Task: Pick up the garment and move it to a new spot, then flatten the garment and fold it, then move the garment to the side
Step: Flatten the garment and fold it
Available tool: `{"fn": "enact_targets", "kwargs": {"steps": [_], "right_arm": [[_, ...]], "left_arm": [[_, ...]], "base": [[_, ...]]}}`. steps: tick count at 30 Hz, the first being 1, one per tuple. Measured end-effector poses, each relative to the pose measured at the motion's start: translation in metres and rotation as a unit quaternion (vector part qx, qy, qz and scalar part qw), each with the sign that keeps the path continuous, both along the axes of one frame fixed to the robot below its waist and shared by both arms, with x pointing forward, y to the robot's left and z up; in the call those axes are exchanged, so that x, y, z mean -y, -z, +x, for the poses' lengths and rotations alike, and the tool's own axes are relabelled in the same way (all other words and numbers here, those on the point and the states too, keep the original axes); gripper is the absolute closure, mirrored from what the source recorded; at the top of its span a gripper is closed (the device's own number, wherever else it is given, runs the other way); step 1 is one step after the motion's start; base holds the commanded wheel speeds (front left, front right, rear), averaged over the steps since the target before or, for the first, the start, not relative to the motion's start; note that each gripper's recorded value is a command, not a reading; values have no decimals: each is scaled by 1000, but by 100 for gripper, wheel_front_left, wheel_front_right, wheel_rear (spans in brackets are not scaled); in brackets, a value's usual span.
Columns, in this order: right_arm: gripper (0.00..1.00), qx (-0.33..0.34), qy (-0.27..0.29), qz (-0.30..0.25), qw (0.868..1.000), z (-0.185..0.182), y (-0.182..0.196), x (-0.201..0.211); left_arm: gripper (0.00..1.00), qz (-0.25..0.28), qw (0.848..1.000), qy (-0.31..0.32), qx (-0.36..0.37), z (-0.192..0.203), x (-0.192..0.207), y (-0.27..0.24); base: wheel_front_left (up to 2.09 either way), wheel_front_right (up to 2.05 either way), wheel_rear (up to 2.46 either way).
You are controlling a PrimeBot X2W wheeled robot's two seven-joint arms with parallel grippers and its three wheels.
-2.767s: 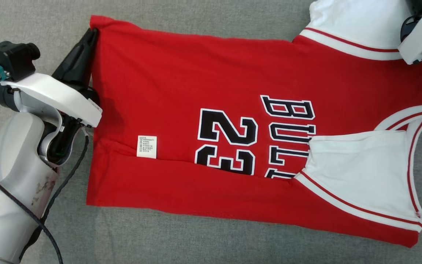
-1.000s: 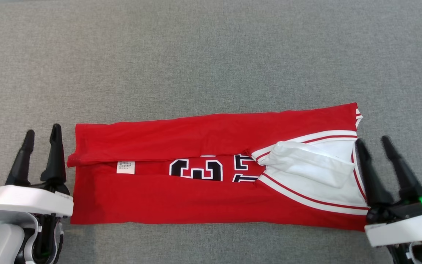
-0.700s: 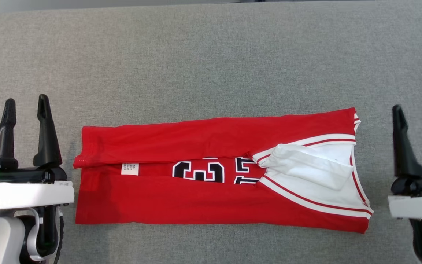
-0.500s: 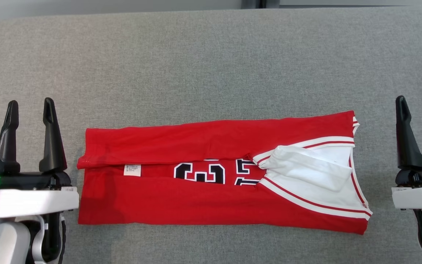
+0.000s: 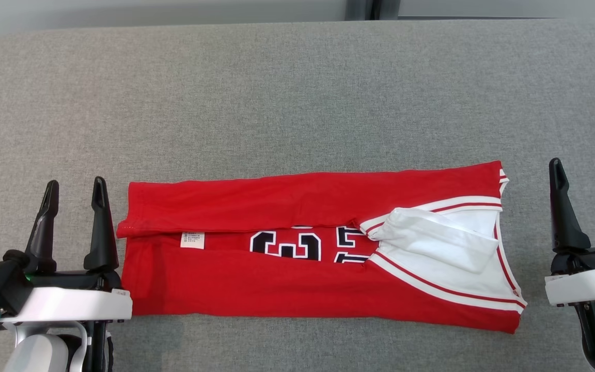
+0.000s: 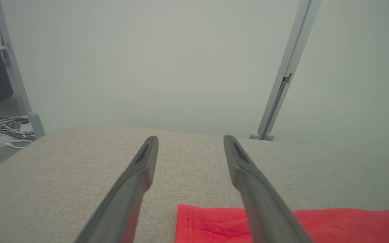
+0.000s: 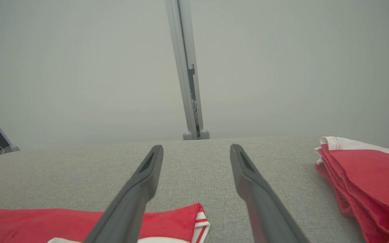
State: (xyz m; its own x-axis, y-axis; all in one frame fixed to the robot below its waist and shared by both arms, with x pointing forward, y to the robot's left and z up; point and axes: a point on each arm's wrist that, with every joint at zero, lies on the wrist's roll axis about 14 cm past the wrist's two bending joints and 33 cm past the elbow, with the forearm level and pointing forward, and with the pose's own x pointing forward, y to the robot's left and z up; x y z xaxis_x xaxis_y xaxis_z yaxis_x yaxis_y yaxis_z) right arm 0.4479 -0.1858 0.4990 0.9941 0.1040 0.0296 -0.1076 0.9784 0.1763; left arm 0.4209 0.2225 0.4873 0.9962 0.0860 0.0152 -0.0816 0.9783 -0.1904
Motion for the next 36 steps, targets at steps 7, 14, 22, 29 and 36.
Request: {"fn": "enact_targets", "kwargs": {"steps": [7, 14, 22, 29, 36], "right_arm": [[0, 0, -2, 0, 1000, -1, -1, -1], [0, -23, -1, -2, 1000, -1, 13, 1], [0, -126, -26, 13, 992, -12, 78, -18], [0, -201, -55, 37, 977, -34, 123, -46], [0, -241, -57, 54, 967, -41, 141, -51]], "left_arm": [[0, 3, 1000, 5, -6, -1, 0, 4], [0, 6, 1000, 10, -11, -1, 1, 8], [0, 5, 1000, 15, -14, 4, 4, 11], [0, 6, 1000, 17, -19, 4, 4, 14], [0, 8, 1000, 20, -21, 6, 6, 16]], "base": [[0, 0, 0], [0, 0, 0], [0, 0, 0], [0, 0, 0], [0, 0, 0]]}}
